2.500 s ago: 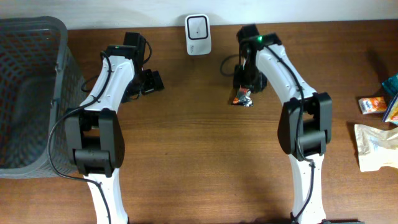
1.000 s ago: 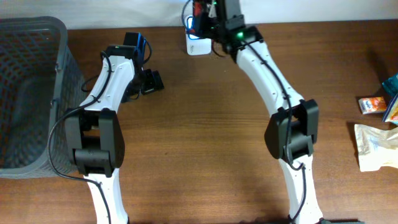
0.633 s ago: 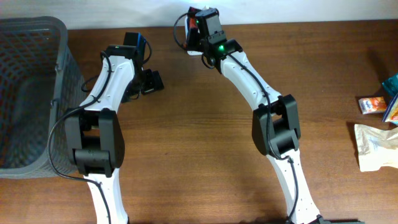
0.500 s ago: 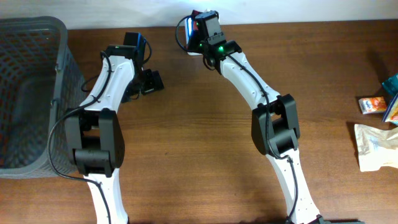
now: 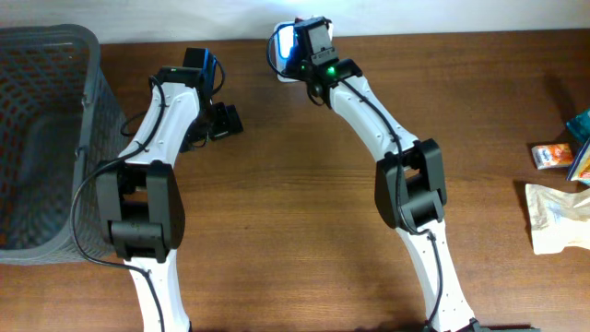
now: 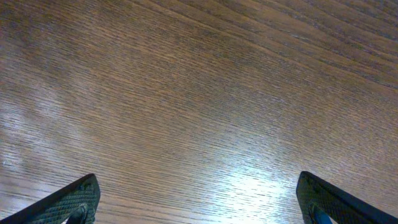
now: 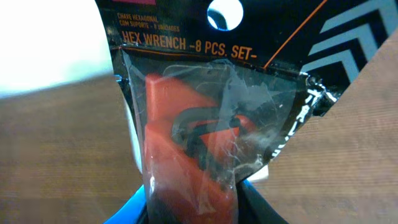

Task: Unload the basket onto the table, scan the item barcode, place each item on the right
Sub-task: 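Raise the packet barcode up to the white scanner with the right gripper, then carry the packet to the right table edge and release it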

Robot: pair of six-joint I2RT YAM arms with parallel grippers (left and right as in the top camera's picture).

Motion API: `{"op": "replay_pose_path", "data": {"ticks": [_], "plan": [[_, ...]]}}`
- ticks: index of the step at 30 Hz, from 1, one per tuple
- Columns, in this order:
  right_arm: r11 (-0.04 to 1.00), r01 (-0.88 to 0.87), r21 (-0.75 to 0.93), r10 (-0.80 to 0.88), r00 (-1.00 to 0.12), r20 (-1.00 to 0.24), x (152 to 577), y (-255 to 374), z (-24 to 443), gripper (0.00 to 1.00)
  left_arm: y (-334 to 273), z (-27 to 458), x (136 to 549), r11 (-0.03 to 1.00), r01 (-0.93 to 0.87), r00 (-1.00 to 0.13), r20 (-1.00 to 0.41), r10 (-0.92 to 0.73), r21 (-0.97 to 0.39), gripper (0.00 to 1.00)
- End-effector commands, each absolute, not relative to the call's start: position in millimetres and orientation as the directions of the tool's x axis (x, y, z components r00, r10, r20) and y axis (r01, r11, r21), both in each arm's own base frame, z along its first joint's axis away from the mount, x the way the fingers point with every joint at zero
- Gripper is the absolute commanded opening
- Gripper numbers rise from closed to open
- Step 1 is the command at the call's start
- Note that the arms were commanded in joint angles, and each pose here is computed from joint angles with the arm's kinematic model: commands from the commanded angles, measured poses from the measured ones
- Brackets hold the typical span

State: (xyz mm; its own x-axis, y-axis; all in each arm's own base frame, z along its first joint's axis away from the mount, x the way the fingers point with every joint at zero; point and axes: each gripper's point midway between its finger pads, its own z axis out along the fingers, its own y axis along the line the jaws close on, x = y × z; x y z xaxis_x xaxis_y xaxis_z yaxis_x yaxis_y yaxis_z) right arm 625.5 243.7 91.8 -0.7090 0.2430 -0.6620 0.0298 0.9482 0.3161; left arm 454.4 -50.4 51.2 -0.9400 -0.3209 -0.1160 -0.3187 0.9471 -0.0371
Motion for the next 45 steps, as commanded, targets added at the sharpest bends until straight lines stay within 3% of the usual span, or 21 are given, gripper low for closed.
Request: {"op": "replay_pose_path", "data": {"ticks": [1, 6, 9, 11, 15, 21, 33, 36, 41, 45], "plan": [[0.932, 0.048, 0.360, 0.311, -0.619, -0.721, 627.7, 204.0, 197.0, 0.30, -50.8, 63.0, 454.7, 0.949, -0.313, -0.938, -0.141, -0.316, -0.041, 0.99], [0.918, 0.205, 0.339, 0.388, -0.631, -0.672, 594.0, 113.9, 251.8, 0.28, -50.8, 63.0, 454.6, 0.949, -0.313, -0.938, -0.141, -0.316, -0.041, 0.99], [0.885, 0.352, 0.304, 0.465, -0.641, -0.611, 567.1, 43.5, 257.3, 0.29, -50.8, 63.0, 454.6, 0.949, -0.313, -0.938, -0.141, -0.316, -0.041, 0.99], [0.835, 0.498, 0.236, 0.541, -0.662, -0.518, 536.9, -26.2, 238.4, 0.29, -51.2, 63.0, 454.7, 0.949, -0.312, -0.938, -0.141, -0.315, -0.041, 0.99], [0.747, 0.652, 0.131, 0.644, -0.662, -0.382, 492.6, -98.9, 206.9, 0.28, -51.2, 63.0, 454.7, 0.949, -0.312, -0.938, -0.141, -0.315, -0.041, 0.99], [0.551, 0.834, -0.004, 0.815, -0.540, -0.211, 413.6, -205.3, 164.1, 0.31, -51.7, 63.0, 454.6, 0.949, -0.311, -0.939, -0.141, -0.314, -0.041, 0.99], [0.326, 0.944, -0.050, 0.933, -0.330, -0.141, 340.8, -295.9, 120.0, 0.40, -51.7, 63.0, 454.5, 0.949, -0.311, -0.939, -0.141, -0.314, -0.041, 0.99], [0.298, 0.953, -0.051, 0.943, -0.302, -0.138, 331.3, -305.6, 119.3, 0.55, -51.7, 63.0, 454.5, 0.949, -0.311, -0.939, -0.141, -0.314, -0.041, 0.99], [0.315, 0.949, -0.027, 0.943, -0.317, -0.102, 333.2, -297.0, 118.5, 0.57, -51.7, 63.0, 454.5, 0.949, -0.311, -0.939, -0.141, -0.314, -0.041, 0.99], [0.409, 0.905, 0.117, 0.912, -0.407, -0.040, 353.4, -273.4, 125.6, 0.57, -51.7, 63.0, 454.5, 0.949, -0.311, -0.939, -0.141, -0.314, -0.041, 0.99]]}}
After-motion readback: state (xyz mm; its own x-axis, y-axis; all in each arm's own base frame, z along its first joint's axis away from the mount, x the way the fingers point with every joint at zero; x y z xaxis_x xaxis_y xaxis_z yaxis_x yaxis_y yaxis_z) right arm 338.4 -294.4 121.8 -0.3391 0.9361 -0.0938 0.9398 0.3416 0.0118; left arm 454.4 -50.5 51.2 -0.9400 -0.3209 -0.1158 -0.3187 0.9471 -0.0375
